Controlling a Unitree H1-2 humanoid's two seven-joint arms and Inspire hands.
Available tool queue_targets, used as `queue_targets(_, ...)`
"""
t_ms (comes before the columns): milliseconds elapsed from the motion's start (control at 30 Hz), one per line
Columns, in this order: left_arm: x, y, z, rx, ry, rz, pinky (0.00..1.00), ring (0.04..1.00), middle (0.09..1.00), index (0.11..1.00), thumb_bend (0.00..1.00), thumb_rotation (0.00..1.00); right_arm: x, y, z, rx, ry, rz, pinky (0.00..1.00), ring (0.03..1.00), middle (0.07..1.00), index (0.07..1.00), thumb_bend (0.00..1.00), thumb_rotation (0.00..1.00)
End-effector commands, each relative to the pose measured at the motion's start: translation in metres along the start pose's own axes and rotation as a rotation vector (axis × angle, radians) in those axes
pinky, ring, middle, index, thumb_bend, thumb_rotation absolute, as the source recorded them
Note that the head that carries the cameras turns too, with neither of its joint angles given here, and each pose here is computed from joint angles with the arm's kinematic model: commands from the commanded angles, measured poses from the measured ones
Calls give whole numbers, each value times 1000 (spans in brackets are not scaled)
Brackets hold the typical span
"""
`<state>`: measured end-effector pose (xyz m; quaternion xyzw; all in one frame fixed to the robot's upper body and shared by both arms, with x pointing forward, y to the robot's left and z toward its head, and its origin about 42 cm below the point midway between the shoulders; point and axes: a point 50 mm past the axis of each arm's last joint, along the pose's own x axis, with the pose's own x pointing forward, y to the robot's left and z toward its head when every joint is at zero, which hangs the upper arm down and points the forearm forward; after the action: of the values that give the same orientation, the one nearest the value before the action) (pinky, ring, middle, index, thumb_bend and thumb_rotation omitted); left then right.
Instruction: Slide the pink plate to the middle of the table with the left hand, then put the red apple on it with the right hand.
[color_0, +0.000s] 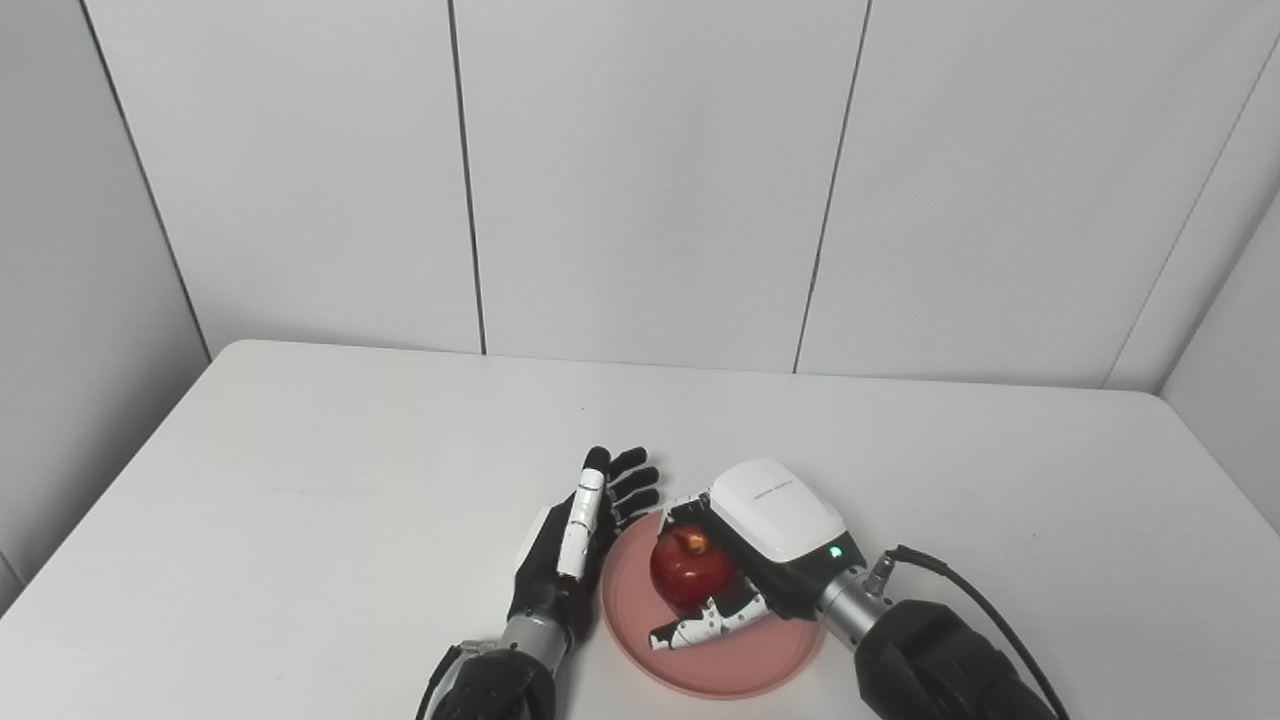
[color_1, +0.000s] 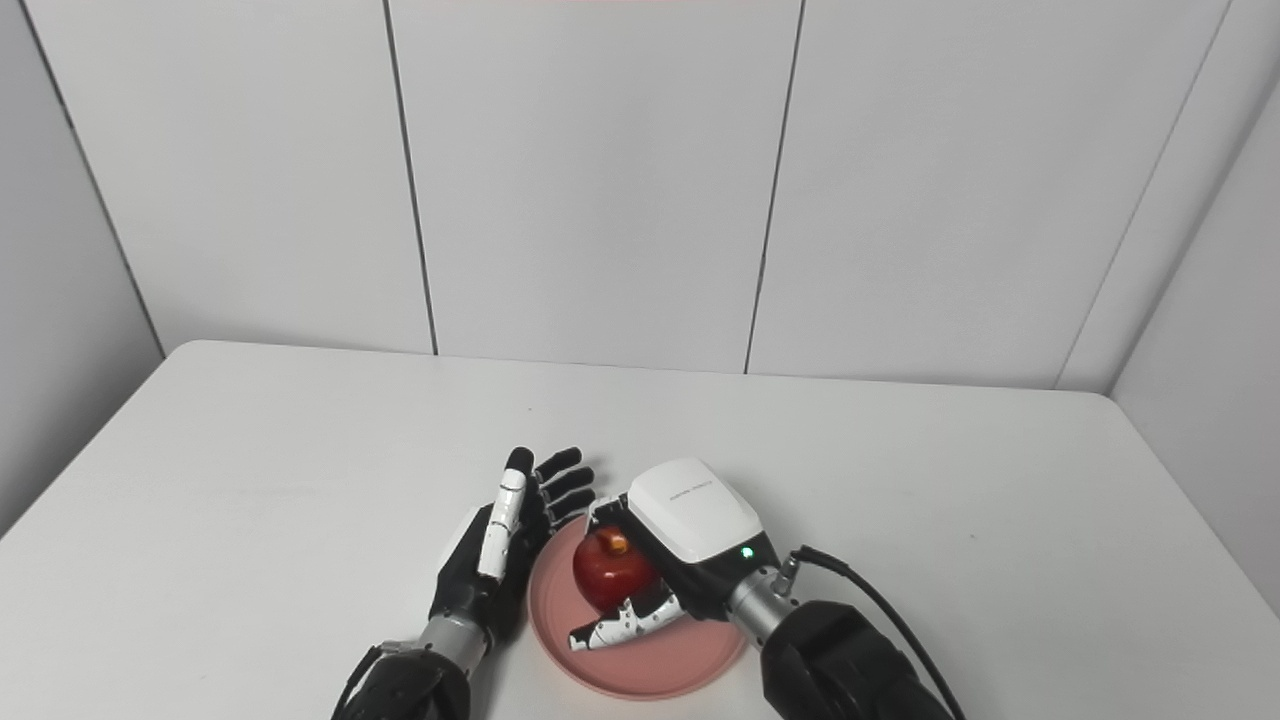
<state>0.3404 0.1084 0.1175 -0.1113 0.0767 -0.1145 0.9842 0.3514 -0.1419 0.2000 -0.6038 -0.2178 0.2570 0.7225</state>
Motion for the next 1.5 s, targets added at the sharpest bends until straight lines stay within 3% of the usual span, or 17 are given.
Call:
queue_targets(0, -4, 6, -11, -7, 70, 20, 842, 841, 835, 813, 670, 989, 10, -25, 2, -56, -68, -93, 206, 263, 356, 407, 656, 514)
queue_targets(100, -4, 7, -11, -6, 71, 21, 849, 846, 840, 814, 675, 988, 9, -23, 1, -62, -69, -101, 247, 304, 381, 419, 667, 497)
queue_targets(300, -4, 7, -9, 6, 77, 21, 852, 866, 837, 807, 667, 998, 8, -14, -5, -91, -58, -83, 340, 414, 484, 545, 722, 538)
queue_targets(433, -5, 8, -9, 10, 77, 21, 871, 863, 838, 806, 662, 1000, 8, -11, -8, -114, -32, -30, 474, 549, 620, 665, 814, 700)
queue_targets(567, -5, 7, -9, 8, 75, 17, 859, 845, 833, 803, 656, 1000, 7, -10, -11, -125, -29, -18, 605, 666, 705, 711, 871, 794)
queue_targets(1467, -5, 7, -10, 9, 80, 20, 874, 873, 835, 808, 671, 1000, 8, -24, -9, -120, -45, -43, 612, 680, 723, 719, 867, 781)
